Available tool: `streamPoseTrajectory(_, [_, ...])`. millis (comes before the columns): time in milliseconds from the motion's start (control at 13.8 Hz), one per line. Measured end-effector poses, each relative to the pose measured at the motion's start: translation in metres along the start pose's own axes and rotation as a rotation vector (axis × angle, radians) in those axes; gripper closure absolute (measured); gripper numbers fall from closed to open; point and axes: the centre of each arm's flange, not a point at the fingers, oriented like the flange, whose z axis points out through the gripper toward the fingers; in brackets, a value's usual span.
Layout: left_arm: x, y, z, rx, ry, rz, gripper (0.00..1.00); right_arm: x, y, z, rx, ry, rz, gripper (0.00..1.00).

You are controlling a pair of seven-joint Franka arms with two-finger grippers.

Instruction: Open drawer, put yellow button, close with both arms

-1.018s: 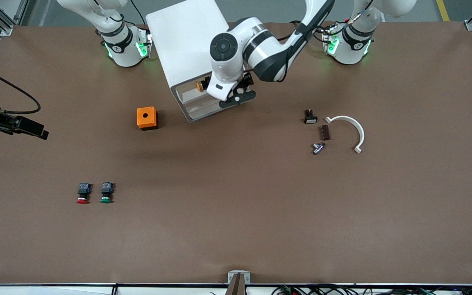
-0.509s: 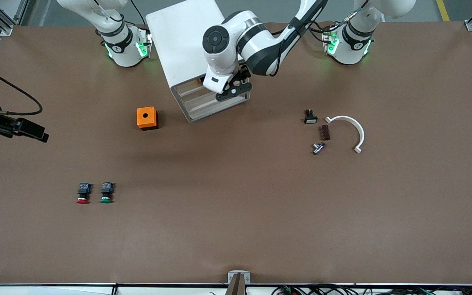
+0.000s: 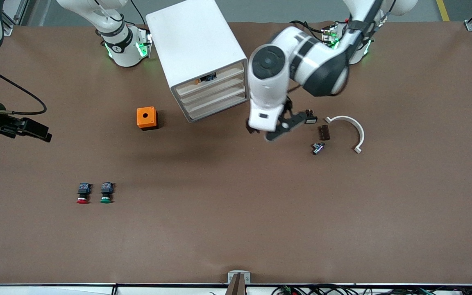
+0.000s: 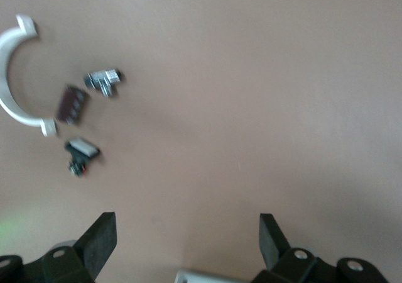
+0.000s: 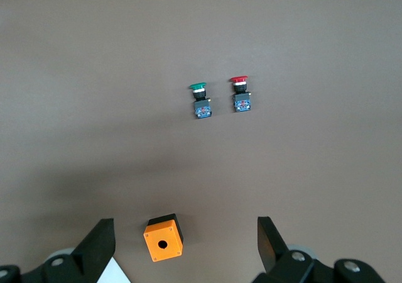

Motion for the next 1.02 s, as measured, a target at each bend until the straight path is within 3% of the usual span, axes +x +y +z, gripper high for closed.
streamPoseTrajectory(218, [0.086, -0.037, -0.014, -0.029, 0.007, -0.044, 0.00, 0.000, 0.000, 0.000, 0.000, 0.000, 0.000, 0.00])
streamPoseTrajectory(436, [0.152, -0.087, -0.044, -0.065, 0.024, 0.035, 0.00, 0.000, 0.000, 0.000, 0.000, 0.000, 0.000, 0.00])
streamPoseTrajectory(655, [0.183, -0.136, -0.073, -0.062, 0.023, 0.114, 0.00, 0.000, 0.000, 0.000, 0.000, 0.001, 0.000, 0.00])
streamPoseTrajectory(1018, [0.201, -0.214, -0.128, -0.044, 0.011, 0.337, 0.00, 0.002, 0.000, -0.002, -0.004, 0.024, 0.000, 0.00])
